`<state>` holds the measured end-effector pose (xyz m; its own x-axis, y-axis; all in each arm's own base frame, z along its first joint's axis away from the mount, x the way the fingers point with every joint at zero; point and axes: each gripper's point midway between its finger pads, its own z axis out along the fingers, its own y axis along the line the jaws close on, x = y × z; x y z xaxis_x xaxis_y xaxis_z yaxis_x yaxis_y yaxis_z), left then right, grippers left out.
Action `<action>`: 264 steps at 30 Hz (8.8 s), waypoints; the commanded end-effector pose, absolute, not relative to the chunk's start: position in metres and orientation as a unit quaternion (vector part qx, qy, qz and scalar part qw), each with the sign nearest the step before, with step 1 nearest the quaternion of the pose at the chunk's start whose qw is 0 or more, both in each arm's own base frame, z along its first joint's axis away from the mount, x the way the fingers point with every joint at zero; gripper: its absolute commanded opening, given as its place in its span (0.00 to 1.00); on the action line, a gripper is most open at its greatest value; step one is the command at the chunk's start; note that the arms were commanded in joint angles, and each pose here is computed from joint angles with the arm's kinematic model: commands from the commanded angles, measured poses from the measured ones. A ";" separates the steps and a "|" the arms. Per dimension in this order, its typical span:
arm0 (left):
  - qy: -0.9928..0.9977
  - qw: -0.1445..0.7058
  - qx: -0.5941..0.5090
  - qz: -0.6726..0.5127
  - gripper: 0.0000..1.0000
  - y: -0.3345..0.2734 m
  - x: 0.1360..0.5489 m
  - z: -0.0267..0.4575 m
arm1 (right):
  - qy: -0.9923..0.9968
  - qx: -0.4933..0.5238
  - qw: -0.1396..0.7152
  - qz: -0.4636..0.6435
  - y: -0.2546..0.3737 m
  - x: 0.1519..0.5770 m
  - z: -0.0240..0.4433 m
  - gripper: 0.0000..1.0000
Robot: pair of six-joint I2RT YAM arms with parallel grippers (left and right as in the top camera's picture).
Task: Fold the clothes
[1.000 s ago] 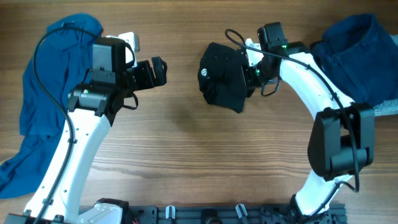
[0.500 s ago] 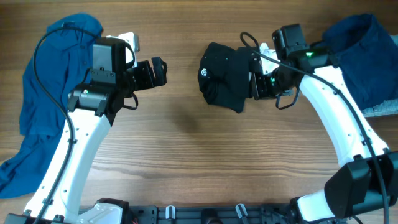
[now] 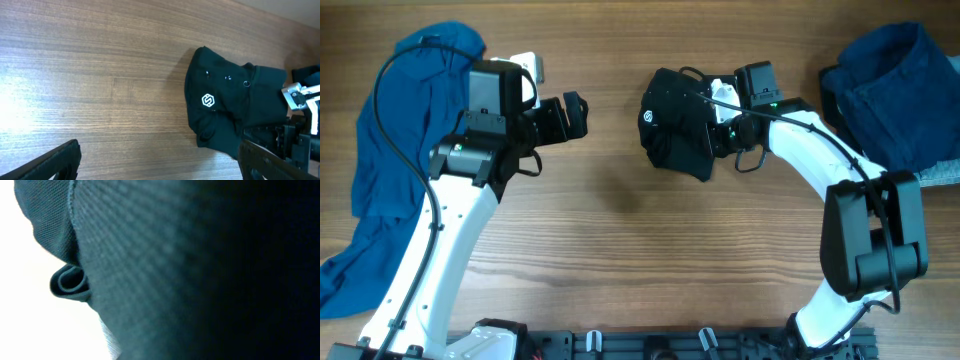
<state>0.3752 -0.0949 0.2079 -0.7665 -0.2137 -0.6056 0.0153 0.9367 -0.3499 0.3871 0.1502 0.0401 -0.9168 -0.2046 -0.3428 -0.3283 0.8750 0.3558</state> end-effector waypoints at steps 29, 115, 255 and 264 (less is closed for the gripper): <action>0.929 0.337 -0.053 -0.142 1.00 -0.086 0.377 0.201 | 0.954 -0.123 0.167 0.216 0.142 0.355 0.102 0.65; 0.948 0.288 -0.060 -0.123 1.00 -0.083 0.379 0.165 | 0.848 0.036 0.289 0.442 0.132 0.445 0.191 0.04; 0.949 0.283 -0.063 -0.123 1.00 -0.086 0.391 0.150 | 0.707 0.066 0.700 0.075 -0.155 0.415 0.392 0.99; 0.933 0.322 -0.051 -0.152 1.00 -0.093 0.390 0.182 | 0.685 -0.094 0.694 0.202 -0.057 0.352 0.440 1.00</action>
<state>0.3937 -0.0912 0.1579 -0.8196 -0.2062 -0.5345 -0.0430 0.9525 -0.3016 0.3847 -0.1037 0.4125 -0.0544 0.2146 -0.9752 -0.2146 0.9513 0.2213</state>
